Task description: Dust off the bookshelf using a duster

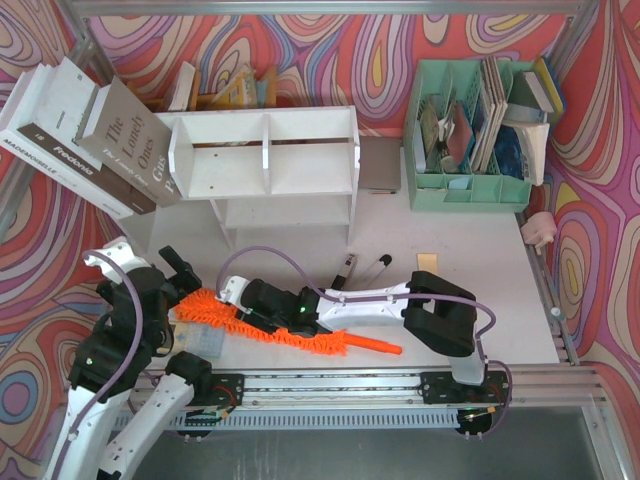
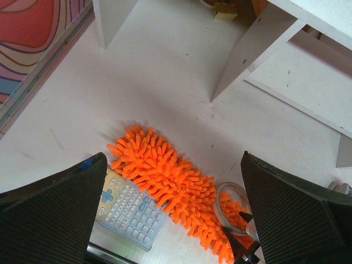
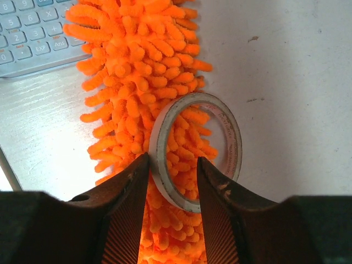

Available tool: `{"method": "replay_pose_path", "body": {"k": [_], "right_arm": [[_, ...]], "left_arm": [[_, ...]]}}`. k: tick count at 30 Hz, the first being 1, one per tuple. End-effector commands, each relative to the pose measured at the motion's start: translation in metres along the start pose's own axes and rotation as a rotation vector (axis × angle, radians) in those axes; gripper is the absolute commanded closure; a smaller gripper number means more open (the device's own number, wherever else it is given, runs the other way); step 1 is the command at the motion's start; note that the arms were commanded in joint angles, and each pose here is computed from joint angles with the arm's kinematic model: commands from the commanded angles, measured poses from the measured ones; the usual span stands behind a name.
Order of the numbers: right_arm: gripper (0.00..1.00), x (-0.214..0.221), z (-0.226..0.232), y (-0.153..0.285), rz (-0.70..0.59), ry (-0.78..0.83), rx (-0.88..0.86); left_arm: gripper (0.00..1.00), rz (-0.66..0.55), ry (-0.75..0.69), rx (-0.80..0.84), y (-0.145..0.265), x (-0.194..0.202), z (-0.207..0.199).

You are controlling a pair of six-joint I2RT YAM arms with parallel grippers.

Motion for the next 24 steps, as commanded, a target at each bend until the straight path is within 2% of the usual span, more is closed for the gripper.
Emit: {"method": "replay_pose_path", "body": {"k": [1,13,24], "right_arm": [[0.59,-0.004,-0.001,-0.006,-0.004,-0.003,-0.005],[0.77,-0.010,-0.010,0.004,-0.023,-0.023,0.040],[0.81,-0.011,-0.036,0.029,-0.054,-0.083,0.175]], "left_arm": [[0.02,-0.007,0.001,-0.016,0.001,0.001,0.005],[0.02,-0.006,-0.002,-0.023,0.001,0.001,0.006],[0.02,-0.004,-0.005,-0.031,-0.001,0.001,0.006]]}}
Point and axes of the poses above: each gripper's point midway between its finger pads, its own y axis back along the fingers, its own z axis along the line the jaws close on, x = y × z, the point moved 2 cm from there along y, back along the fingers, and after that the axes turned 9 degrees about y, right-handed, at the moved point
